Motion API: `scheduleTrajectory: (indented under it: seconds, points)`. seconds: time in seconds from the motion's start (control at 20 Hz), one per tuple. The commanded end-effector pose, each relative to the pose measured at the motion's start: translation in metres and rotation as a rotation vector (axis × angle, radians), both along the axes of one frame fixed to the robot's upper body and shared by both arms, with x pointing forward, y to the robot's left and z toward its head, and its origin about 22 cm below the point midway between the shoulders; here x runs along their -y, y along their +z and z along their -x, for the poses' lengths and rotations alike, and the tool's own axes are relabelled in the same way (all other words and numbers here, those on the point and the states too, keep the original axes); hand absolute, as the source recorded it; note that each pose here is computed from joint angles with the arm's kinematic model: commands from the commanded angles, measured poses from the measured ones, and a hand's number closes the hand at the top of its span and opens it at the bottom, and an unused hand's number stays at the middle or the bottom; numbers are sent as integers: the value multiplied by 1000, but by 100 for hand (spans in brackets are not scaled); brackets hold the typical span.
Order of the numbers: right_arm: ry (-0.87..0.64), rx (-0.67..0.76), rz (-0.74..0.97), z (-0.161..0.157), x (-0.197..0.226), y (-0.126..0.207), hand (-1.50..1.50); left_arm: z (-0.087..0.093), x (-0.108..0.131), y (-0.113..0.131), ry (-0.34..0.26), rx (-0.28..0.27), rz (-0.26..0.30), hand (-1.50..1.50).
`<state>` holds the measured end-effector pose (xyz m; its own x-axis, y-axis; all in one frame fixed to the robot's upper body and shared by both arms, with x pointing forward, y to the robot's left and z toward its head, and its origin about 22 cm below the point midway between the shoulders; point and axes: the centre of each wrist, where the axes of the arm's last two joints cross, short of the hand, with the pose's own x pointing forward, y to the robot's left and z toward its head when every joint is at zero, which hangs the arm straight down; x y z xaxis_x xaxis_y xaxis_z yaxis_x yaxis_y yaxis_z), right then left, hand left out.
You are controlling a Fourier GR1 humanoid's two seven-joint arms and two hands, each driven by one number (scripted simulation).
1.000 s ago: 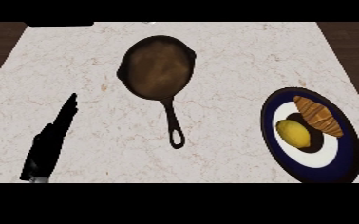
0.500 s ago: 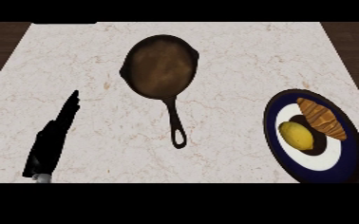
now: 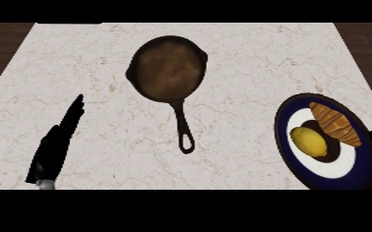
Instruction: Pick the lemon from the plate and place it in the pan
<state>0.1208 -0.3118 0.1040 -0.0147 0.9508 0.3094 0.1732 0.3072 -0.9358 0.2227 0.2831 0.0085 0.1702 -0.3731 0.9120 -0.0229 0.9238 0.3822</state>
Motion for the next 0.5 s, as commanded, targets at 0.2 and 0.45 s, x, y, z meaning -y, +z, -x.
scheduleTrajectory:
  seconds: [0.2, 0.45]
  points:
    - [-128, -182, 178, -19, -32, -11, -150, 9, -6, 5, -15, 26, -9, 0]
    - [-173, -261, 207, -23, -61, -12, -150, -1, 4, 5, -5, -1, -6, 0]
